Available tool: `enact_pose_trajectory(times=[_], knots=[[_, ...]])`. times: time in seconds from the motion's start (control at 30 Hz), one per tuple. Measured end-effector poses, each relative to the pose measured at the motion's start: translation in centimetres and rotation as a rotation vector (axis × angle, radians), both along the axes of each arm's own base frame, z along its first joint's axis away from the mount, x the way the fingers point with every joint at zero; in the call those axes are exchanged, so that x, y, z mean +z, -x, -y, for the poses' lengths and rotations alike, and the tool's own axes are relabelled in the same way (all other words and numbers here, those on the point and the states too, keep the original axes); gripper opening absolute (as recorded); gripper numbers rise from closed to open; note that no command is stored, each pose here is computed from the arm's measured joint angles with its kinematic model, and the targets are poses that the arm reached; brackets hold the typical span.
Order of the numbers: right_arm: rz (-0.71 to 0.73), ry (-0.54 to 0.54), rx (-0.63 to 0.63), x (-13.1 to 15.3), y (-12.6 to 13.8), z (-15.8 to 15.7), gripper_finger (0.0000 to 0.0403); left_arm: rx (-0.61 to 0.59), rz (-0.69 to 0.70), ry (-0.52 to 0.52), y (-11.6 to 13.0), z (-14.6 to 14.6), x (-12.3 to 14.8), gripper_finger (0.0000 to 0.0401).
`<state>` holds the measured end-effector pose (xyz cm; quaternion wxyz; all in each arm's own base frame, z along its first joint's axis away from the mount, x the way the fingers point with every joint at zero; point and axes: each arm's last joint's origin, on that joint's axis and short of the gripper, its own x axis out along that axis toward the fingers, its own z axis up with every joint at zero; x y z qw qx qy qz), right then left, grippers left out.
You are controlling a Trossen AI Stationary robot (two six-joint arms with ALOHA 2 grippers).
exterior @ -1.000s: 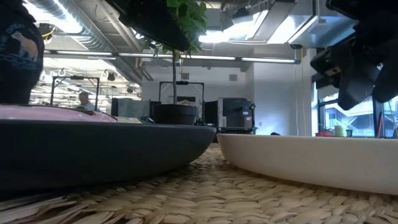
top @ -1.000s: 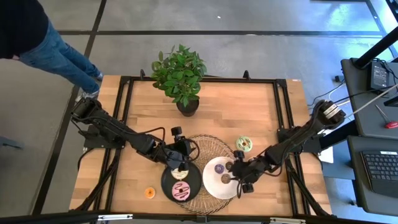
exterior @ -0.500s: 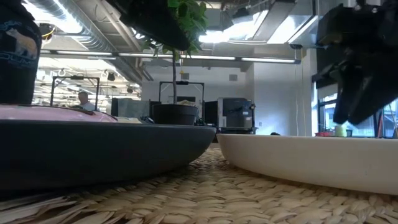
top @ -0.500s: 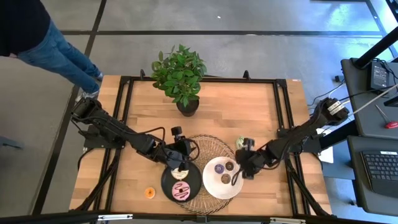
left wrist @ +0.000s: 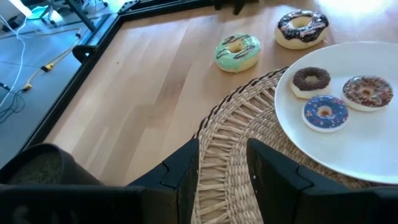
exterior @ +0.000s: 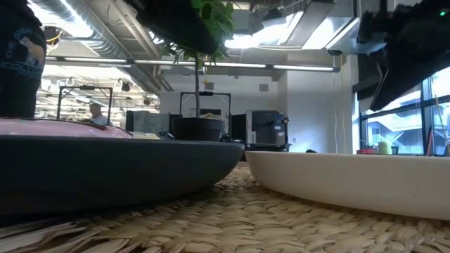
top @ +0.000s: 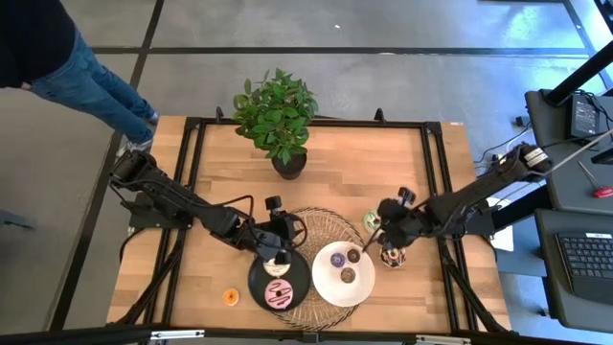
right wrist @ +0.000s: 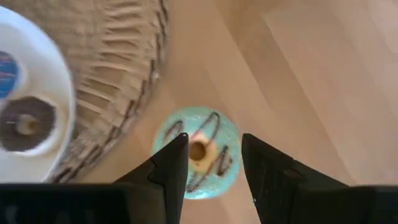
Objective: Pick & Place donuts
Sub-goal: Put the large green donut on the black plate
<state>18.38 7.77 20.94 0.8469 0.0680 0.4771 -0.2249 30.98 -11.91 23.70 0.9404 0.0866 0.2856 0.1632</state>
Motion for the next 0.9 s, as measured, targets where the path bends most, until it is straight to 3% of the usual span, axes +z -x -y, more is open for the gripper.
enact_pose_trajectory(times=[0.17, 0.4, 0.53, 0.77, 0.9], knots=[[-0.025, -0.066, -0.060, -1.2, -0.6, 1.3, 0.0164, -0.001, 0.001, 0.003, 0.0, 0.0, 0.0, 0.0130], [-0.028, -0.109, -0.182, -4.6, -0.1, 3.6, 0.0240, -0.013, -0.007, 0.011, 0.0, 0.0, 0.0, 0.0130], [-0.052, -0.145, -0.210, -5.7, 0.3, 4.3, 0.0263, -0.013, -0.008, 0.010, 0.0, 0.0, 0.0, 0.0130], [-0.068, -0.237, -0.220, -5.9, 0.2, 4.6, 0.0250, -0.013, -0.008, 0.009, 0.0, 0.0, 0.0, 0.0130], [-0.097, -0.229, -0.214, -6.3, 0.1, 4.6, 0.0229, -0.013, -0.008, 0.009, 0.0, 0.0, 0.0, 0.0130]])
